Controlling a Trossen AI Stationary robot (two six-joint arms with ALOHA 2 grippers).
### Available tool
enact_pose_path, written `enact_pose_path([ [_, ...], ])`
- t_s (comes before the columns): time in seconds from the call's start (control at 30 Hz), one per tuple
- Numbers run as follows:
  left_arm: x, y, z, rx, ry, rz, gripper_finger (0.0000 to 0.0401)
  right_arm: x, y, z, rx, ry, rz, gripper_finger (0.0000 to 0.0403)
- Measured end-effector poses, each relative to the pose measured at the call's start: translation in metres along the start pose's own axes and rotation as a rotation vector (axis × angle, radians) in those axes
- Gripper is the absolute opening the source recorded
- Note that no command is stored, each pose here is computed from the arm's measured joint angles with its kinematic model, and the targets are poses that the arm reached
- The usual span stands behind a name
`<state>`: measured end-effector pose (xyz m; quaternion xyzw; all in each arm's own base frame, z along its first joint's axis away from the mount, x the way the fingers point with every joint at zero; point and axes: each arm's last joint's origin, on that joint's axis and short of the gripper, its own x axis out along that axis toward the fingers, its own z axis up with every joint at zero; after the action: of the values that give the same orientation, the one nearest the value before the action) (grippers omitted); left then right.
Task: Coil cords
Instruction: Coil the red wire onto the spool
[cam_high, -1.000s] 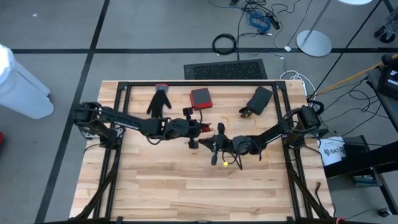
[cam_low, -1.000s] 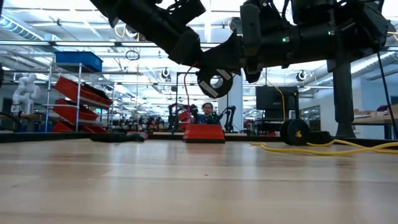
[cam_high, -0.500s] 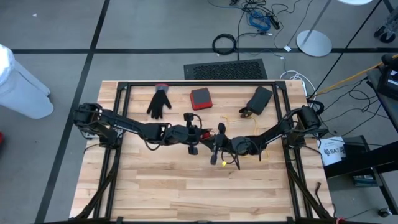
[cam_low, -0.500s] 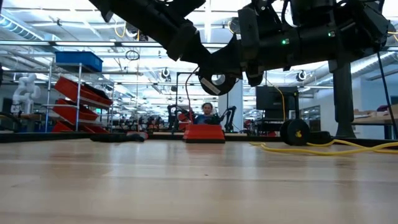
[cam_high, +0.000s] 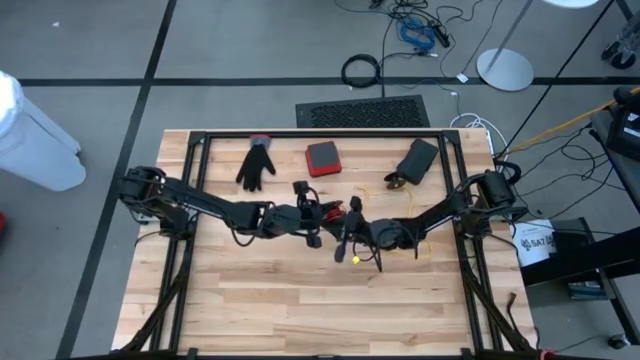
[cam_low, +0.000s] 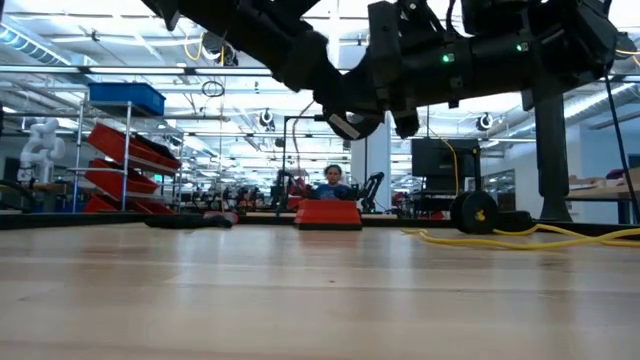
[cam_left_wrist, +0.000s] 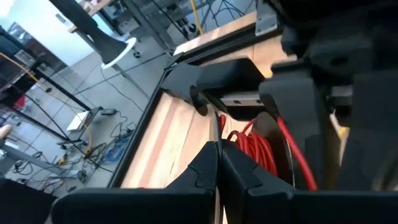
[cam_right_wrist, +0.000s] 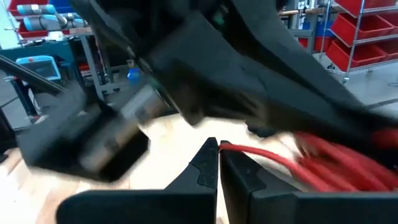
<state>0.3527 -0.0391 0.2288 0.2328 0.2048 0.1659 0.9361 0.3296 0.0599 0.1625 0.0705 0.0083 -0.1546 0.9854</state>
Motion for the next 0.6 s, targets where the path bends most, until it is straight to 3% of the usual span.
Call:
enact_pose_path([
  [0.23, 0.009, -0.017, -0.008, 0.041, 0.015, 0.039, 0.0008, 0.007, 0.004, 0.001, -0.012, 0.032, -0.036, 0.0],
  [0.6, 0.007, -0.014, 0.004, -0.011, -0.065, 0.112, 0.0008, 0.007, 0.002, -0.005, -0.033, 0.053, -0.12, 0.0],
])
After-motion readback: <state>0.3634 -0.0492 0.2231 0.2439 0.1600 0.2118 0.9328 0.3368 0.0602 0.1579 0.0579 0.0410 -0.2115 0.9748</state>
